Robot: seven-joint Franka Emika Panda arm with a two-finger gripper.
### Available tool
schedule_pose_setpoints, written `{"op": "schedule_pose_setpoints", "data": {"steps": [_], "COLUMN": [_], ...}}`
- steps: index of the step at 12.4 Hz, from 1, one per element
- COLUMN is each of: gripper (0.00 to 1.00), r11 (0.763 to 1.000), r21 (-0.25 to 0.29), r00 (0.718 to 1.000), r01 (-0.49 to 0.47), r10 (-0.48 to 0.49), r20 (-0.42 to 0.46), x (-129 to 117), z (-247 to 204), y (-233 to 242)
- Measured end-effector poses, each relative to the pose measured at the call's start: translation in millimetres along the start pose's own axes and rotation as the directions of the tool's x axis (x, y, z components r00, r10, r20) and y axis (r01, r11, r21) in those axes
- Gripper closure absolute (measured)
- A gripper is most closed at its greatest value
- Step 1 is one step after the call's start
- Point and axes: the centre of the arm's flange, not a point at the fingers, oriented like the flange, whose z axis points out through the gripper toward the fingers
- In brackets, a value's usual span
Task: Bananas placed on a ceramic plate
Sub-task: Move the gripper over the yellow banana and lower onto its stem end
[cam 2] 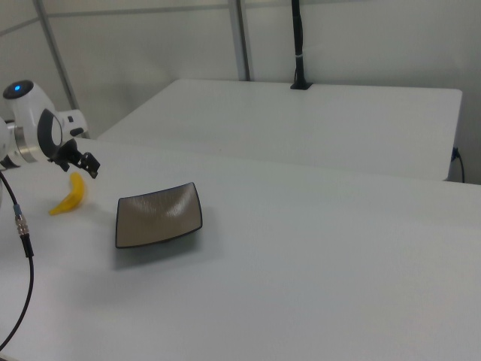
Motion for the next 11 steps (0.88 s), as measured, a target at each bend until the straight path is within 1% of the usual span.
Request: {"op": "schedule_pose_setpoints", "data": {"steps": [1,3,5,6,7,9,10,11], "gripper": [0.0,0.0,0.0,0.06,0.22,0.46,0.6,0.68], "r11": [1.0,0.999,0.999,0.998,0.998,0.998,0.998,0.998], "r21": [-0.014,-0.023,-0.033,-0.035,-0.036,-0.036,-0.037,-0.039], "r00": [1.0,1.0,0.999,0.999,0.998,0.998,0.998,0.999], "r01": [0.002,0.024,0.034,0.046,0.051,0.051,0.048,0.045], "r10": [-0.002,-0.024,-0.035,-0.047,-0.052,-0.052,-0.049,-0.046], "r20": [-0.008,-0.016,-0.019,-0.019,-0.018,-0.026,-0.029,-0.03], "x": [-8,-24,-35,-38,-39,-36,-34,-32], "z": [20,51,71,75,78,76,75,75], "y": [-10,-26,-39,-44,-45,-44,-42,-40]}}
